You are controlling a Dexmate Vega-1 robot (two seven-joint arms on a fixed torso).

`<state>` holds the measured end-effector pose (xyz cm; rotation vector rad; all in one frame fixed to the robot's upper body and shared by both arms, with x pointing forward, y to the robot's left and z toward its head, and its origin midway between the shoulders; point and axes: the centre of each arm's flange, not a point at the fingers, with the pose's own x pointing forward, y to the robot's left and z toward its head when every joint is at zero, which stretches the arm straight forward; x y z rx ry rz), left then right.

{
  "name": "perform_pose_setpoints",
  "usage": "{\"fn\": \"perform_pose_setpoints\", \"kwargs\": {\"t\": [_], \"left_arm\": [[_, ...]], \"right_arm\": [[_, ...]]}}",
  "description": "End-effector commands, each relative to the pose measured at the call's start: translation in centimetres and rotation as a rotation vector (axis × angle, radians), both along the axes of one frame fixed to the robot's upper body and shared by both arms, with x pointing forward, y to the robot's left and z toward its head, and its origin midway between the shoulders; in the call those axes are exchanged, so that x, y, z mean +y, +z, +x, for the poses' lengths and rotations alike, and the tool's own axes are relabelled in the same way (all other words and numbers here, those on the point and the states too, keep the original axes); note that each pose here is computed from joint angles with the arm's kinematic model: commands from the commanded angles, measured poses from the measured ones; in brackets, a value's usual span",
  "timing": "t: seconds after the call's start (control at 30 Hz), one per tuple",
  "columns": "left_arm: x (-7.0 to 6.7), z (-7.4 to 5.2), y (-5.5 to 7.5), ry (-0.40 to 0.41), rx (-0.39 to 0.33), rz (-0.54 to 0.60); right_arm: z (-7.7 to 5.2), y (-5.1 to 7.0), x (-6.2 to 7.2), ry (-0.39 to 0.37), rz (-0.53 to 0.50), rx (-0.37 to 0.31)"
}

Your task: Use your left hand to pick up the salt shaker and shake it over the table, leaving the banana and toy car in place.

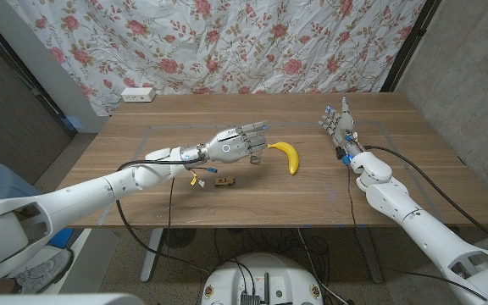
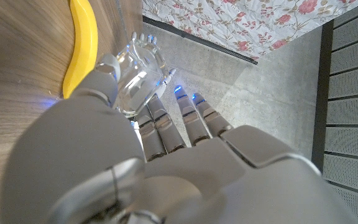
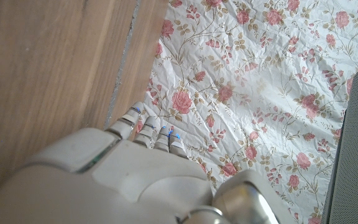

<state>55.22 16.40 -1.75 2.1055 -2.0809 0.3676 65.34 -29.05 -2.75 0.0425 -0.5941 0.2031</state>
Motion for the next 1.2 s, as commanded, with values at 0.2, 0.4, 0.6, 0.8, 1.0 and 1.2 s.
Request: {"fn": "perform_pose_setpoints", "kwargs": {"t": [0.2,0.4,0.6,0.8,1.0,1.2], "left_arm": [[0.8,-0.3,3.0,0.009,-0.066,-0.026],[1.3,-0.3,4.6,0.013,-0.097,-0.040],[1.9,-0.3,6.1,0.016,-0.125,-0.050],[2.1,-0.2,7.5,0.014,-0.143,-0.055],[2.4,0.1,8.6,0.013,-0.157,-0.071],[2.9,0.4,9.0,0.023,-0.136,-0.115]], "right_arm": [[0.0,0.0,0.0,0.000,0.000,0.000],[0.0,0.0,0.0,0.000,0.000,0.000],[0.0,0.0,0.0,0.000,0.000,0.000],[0.0,0.0,0.0,0.000,0.000,0.000],[0.0,0.0,0.0,0.000,0.000,0.000],[0.0,0.0,0.0,0.000,0.000,0.000]]}}
